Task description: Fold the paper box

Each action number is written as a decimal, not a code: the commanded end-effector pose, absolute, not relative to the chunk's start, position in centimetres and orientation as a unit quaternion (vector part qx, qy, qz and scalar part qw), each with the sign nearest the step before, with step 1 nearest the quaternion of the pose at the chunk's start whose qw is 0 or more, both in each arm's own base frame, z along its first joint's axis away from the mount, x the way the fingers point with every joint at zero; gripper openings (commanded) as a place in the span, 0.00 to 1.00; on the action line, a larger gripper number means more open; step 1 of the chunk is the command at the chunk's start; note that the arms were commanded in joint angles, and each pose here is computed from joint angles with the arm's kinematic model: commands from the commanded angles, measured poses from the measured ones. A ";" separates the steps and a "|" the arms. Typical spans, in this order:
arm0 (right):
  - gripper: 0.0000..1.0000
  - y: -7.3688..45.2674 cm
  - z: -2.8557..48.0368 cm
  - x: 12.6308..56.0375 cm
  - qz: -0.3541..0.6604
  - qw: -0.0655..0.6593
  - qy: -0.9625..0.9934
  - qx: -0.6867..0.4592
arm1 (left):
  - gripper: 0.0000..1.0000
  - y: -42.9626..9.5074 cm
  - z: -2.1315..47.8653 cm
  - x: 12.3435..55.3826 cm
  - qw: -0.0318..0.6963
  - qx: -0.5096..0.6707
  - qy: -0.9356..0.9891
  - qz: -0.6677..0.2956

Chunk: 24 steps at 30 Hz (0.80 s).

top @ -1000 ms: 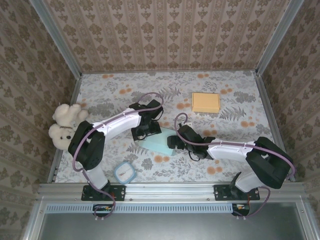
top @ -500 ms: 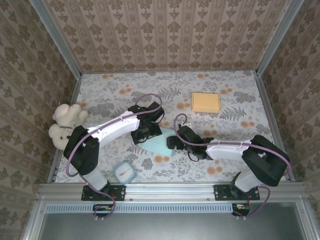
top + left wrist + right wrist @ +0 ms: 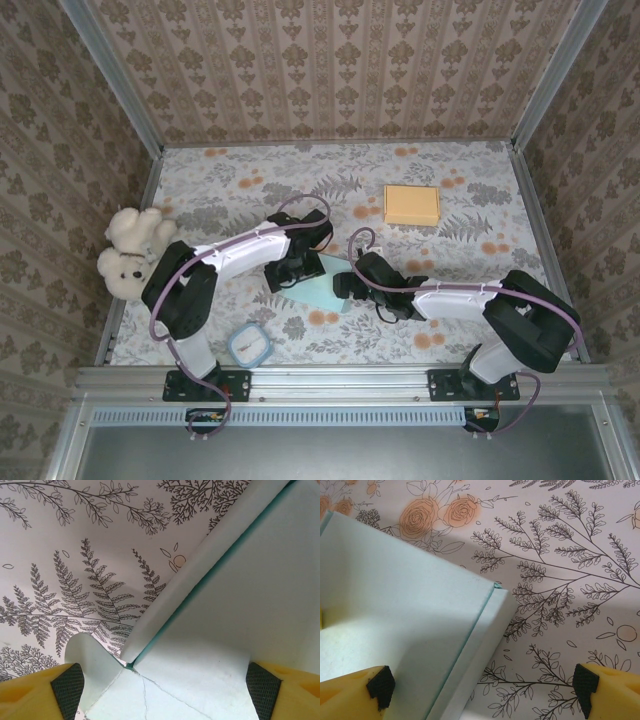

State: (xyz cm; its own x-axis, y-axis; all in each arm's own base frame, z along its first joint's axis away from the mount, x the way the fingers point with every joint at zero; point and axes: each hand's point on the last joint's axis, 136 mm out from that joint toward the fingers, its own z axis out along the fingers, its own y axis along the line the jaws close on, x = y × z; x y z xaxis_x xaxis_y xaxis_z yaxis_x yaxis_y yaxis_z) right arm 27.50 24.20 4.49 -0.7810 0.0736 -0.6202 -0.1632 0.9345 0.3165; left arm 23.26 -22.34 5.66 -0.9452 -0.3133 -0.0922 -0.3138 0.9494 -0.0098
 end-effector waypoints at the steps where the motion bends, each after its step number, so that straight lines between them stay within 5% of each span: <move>1: 0.95 23.7 3.1 26.8 0.173 0.311 0.934 -0.028 | 0.90 -21.6 5.1 23.0 0.052 -0.150 0.987 0.016; 7: 0.94 23.9 3.0 26.7 0.176 0.309 0.934 -0.031 | 0.98 -21.7 5.0 23.8 0.080 -0.125 0.989 -0.006; 24: 0.94 24.1 3.0 26.7 0.180 0.306 0.934 -0.029 | 0.96 -22.4 3.7 22.4 0.048 -0.163 0.984 -0.054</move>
